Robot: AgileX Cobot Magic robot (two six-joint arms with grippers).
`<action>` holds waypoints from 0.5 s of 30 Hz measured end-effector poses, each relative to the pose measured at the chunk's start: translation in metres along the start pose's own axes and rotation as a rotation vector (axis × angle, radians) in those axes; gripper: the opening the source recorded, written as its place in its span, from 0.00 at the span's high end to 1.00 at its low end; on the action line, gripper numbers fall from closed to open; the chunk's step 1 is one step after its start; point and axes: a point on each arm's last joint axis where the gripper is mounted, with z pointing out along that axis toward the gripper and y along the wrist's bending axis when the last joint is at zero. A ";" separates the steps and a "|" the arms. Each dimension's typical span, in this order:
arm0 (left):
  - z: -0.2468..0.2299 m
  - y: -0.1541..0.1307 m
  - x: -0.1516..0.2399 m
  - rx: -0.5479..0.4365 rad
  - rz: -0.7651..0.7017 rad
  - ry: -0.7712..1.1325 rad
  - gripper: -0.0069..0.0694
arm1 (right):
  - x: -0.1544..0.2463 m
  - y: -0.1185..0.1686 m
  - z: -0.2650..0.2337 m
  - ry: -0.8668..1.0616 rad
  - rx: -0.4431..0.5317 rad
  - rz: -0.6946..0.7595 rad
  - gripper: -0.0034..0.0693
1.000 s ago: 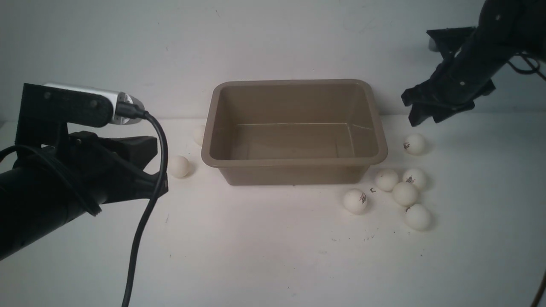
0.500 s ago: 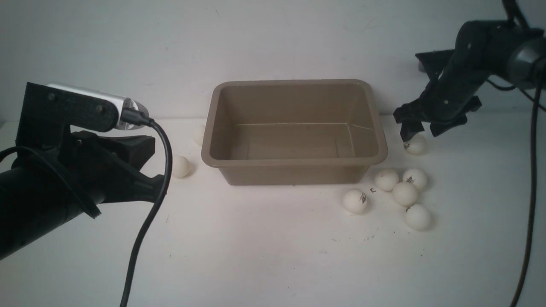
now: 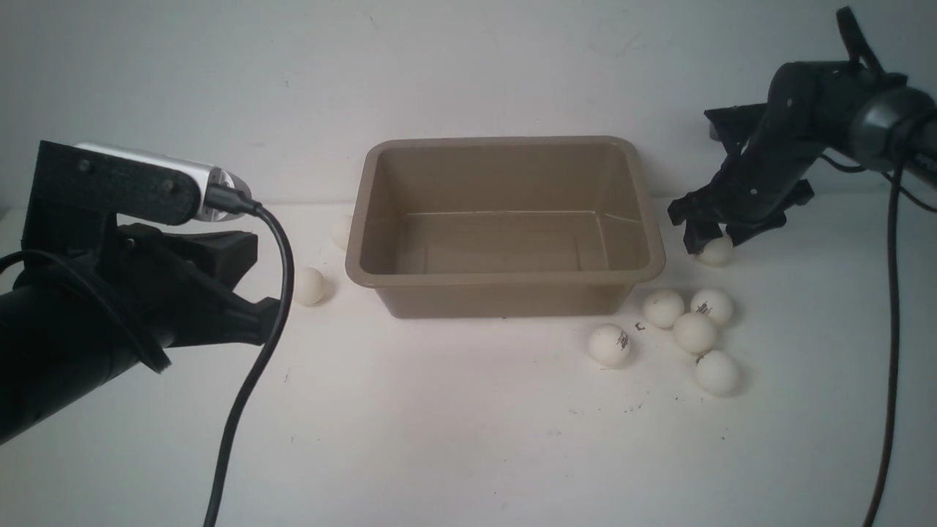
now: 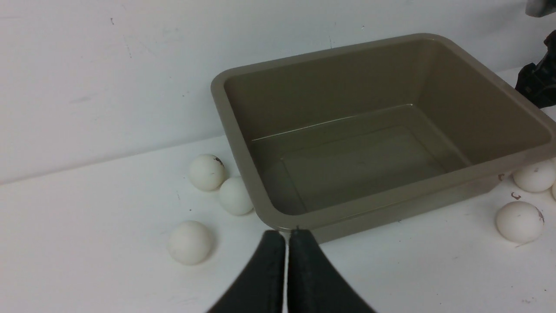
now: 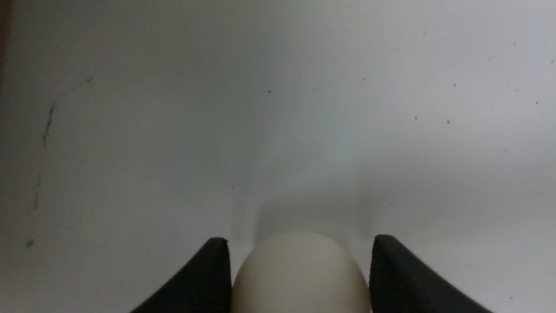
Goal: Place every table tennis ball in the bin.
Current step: Use the right arm to clamp the table tennis ball closest to it, then use the right arm to put the table tennis ball into the box
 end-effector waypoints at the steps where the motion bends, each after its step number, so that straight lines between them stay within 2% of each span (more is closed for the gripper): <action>1: 0.000 0.000 0.000 0.000 0.000 0.000 0.92 | -0.001 0.000 -0.001 -0.003 0.000 0.000 0.46; 7: 0.000 0.001 0.000 -0.010 -0.001 0.000 0.92 | -0.007 0.000 -0.012 0.004 -0.003 -0.004 0.46; 10: 0.000 0.002 0.000 -0.018 -0.001 0.001 0.92 | -0.019 0.002 -0.036 -0.034 -0.019 -0.010 0.46; 13: 0.000 0.002 0.000 -0.018 -0.001 0.001 0.92 | -0.033 0.012 -0.075 -0.130 -0.097 -0.018 0.46; 15: 0.000 0.002 0.000 -0.018 0.001 0.001 0.92 | -0.040 0.029 -0.100 -0.197 -0.169 -0.055 0.46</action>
